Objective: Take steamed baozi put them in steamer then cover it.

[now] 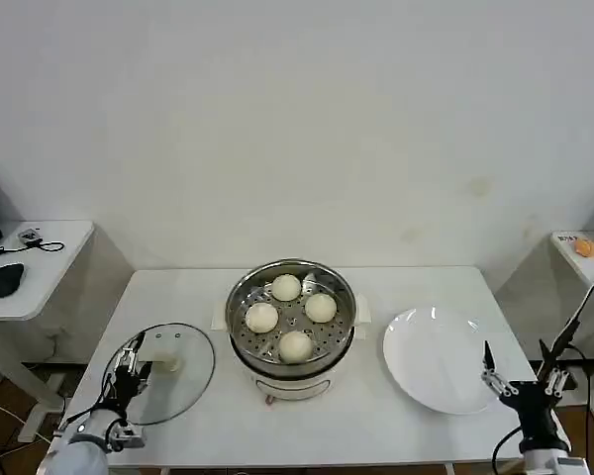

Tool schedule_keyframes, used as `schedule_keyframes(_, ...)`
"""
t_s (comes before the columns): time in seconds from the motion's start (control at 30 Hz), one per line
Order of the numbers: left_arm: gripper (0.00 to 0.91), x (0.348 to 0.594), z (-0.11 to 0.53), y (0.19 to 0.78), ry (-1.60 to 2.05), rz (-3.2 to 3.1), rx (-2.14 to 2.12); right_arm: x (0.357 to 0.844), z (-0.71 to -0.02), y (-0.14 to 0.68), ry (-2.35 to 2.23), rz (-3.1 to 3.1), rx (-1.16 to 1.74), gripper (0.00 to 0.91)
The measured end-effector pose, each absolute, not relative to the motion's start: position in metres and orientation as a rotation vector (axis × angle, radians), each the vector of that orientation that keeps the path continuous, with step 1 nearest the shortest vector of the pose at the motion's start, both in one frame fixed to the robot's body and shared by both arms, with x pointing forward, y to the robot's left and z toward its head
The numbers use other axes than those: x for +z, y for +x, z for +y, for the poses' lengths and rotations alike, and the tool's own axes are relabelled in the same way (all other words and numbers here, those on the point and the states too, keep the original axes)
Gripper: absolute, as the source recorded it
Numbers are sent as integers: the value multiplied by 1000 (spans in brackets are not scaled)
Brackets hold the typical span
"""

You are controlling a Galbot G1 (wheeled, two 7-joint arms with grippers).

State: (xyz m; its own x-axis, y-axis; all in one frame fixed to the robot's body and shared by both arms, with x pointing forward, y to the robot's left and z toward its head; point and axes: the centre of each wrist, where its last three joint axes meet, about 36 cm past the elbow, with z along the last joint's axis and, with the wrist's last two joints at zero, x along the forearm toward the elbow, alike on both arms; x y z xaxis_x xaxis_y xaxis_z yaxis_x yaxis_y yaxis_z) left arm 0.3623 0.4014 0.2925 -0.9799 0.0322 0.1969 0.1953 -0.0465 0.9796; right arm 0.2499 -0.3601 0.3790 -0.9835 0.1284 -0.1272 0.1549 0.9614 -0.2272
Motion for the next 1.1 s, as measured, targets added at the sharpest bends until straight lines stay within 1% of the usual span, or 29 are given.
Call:
schedule_keyframes(0.23, 907, 288, 401, 376, -244, -2089, -2181, 377, -358, 246, 220, 3005, -366, 907)
schedule_keyframes(0.27, 383, 288, 401, 378, -242, -2091, -2182, 377, -358, 246, 221, 3005, -366, 907)
schedule_keyframes(0.3, 60, 287, 400, 380, -240, -2093, -2182, 377, -358, 245, 222, 3006, -366, 907)
schedule_keyframes(0.33, 0, 286, 400, 381, -238, -2095, -2181, 377, -357, 245, 222, 3007, -367, 907)
schedule_keyframes(0.77, 0, 274, 400, 385, -230, -2095, -2167, 377, -357, 244, 222, 3002, -374, 907)
schedule_keyframes(1.1, 0, 285, 402, 379, -177, -2113, -2203, 376, -356, 247, 205, 3004, -377, 907)
